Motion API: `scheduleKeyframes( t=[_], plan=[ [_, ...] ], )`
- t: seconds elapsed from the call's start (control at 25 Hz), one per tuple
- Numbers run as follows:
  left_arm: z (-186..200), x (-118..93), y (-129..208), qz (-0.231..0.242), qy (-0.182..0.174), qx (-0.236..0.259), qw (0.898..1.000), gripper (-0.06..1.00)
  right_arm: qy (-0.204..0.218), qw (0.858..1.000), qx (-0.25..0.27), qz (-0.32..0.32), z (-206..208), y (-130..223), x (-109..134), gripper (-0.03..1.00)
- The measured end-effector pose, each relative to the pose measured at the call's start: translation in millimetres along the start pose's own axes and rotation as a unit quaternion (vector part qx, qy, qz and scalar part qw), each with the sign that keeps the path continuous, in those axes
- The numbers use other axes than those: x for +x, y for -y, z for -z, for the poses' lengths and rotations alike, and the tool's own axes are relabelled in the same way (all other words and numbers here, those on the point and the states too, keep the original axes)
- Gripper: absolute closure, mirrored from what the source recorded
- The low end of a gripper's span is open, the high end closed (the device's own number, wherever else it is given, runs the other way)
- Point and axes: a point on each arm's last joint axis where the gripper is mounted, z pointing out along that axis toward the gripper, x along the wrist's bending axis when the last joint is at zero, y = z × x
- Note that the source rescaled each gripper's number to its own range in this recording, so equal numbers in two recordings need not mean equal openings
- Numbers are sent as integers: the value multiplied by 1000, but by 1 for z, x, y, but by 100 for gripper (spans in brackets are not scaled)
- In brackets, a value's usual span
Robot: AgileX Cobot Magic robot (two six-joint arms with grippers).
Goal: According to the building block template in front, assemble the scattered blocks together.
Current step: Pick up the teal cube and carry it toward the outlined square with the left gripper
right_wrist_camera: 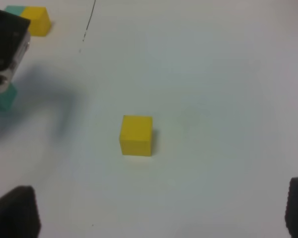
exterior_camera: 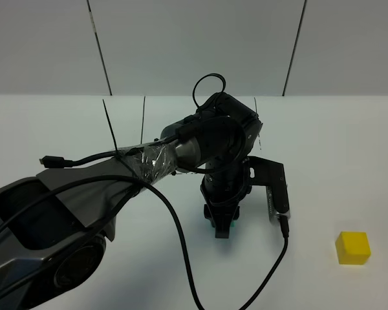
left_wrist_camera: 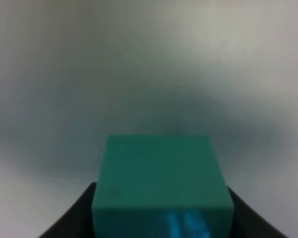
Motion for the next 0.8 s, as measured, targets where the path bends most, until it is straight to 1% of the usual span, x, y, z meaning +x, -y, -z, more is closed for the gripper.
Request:
scheduleKeyframes(
  t=[0.08,0.32,0.56,0.8],
  plan=[
    [0,0,0,10,0,0,1000,94,0,1000,0,0,0,0,0,-3],
    [-1,0,0,13,0,2,1000,94,0,1000,0,0,0,0,0,-3],
    [-22,2,2,22,0,32,999,94,0,1000,0,0,0,0,0,-3],
    [-22,3,3,29,-2,32,999,94,0,1000,0,0,0,0,0,-3]
  ],
)
